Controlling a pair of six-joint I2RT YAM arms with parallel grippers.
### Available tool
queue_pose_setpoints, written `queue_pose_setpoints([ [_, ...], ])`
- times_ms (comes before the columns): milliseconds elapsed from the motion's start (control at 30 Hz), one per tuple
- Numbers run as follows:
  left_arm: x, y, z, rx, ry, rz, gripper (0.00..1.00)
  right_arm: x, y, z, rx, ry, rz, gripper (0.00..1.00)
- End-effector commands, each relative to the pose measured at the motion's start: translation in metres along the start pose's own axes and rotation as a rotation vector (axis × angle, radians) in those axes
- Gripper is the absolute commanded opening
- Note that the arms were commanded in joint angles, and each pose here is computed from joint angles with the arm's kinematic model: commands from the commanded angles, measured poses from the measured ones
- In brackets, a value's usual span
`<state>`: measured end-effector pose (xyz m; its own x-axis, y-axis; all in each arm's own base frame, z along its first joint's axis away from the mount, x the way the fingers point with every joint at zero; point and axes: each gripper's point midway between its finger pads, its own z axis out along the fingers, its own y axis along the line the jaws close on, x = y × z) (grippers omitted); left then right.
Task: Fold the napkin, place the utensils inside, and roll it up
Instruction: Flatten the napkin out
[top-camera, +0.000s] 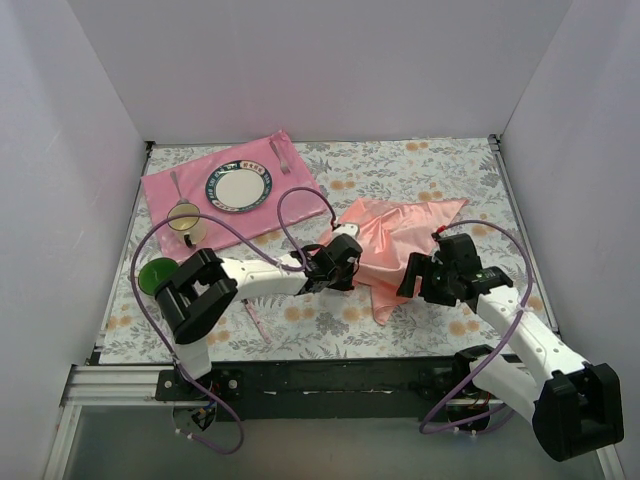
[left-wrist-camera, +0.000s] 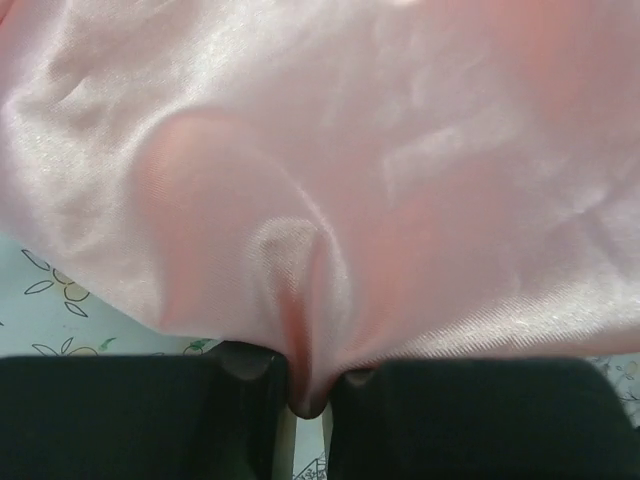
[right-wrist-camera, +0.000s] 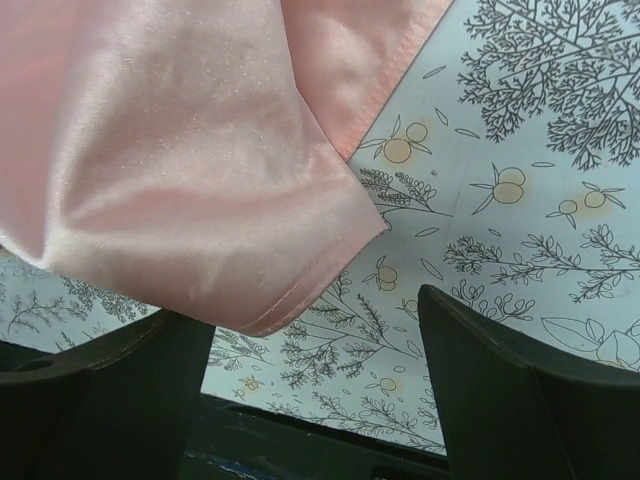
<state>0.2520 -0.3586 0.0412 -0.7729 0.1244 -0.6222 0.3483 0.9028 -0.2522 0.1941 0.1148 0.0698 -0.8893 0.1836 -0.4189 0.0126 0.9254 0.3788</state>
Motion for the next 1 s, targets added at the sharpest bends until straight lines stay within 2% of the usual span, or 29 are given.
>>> queue_pose_setpoints([
  [0, -0.058, -0.035, -0.047, 0.131, -0.125, -0.002, 0.06, 0.001, 0.002, 0.006, -0.027, -0.004, 0.009, 0.87],
  [67, -0.073, -0.044, -0.069, 0.181, -0.160, -0.006, 0.02, -0.001, 0.012, 0.011, -0.093, -0.006, -0.007, 0.82],
  [100, -0.079, -0.046, -0.076, 0.198, -0.169, -0.005, 0.01, 0.001, 0.013, 0.015, -0.107, 0.001, -0.011, 0.76],
  [200, -0.090, -0.055, -0.095, 0.257, -0.187, -0.005, 0.00, -0.006, 0.021, 0.023, -0.154, -0.024, -0.034, 0.69],
  [300, -0.093, -0.060, -0.105, 0.296, -0.191, -0.008, 0.00, -0.016, 0.022, 0.030, -0.153, -0.063, -0.023, 0.69],
  [467, -0.101, -0.063, -0.121, 0.328, -0.216, -0.017, 0.00, -0.029, -0.002, 0.040, -0.017, -0.130, 0.034, 0.68],
  [567, -0.108, -0.068, -0.134, 0.366, -0.232, -0.012, 0.00, -0.036, 0.005, 0.045, -0.071, -0.185, 0.021, 0.66],
  [667, -0.115, -0.072, -0.144, 0.393, -0.257, -0.010, 0.00, -0.043, 0.017, 0.048, -0.138, -0.201, -0.024, 0.47],
  [700, -0.117, -0.073, -0.147, 0.398, -0.261, -0.010, 0.00, -0.044, 0.018, 0.048, -0.141, -0.205, -0.032, 0.34],
  [767, -0.124, -0.077, -0.155, 0.416, -0.274, 0.000, 0.00, -0.050, 0.021, 0.047, -0.149, -0.217, -0.081, 0.21],
  [800, -0.127, -0.077, -0.158, 0.415, -0.282, 0.016, 0.00, -0.060, 0.026, 0.042, -0.156, -0.237, -0.102, 0.07],
  [867, -0.141, -0.088, -0.177, 0.477, -0.306, 0.061, 0.00, -0.065, 0.028, 0.030, -0.145, -0.238, -0.136, 0.01],
  [900, -0.145, -0.090, -0.187, 0.486, -0.317, 0.115, 0.00, -0.088, 0.045, 0.010, -0.172, -0.287, -0.162, 0.01],
  [967, -0.157, -0.097, -0.209, 0.531, -0.346, 0.177, 0.00, -0.102, 0.072, -0.026, -0.262, -0.334, -0.228, 0.01],
])
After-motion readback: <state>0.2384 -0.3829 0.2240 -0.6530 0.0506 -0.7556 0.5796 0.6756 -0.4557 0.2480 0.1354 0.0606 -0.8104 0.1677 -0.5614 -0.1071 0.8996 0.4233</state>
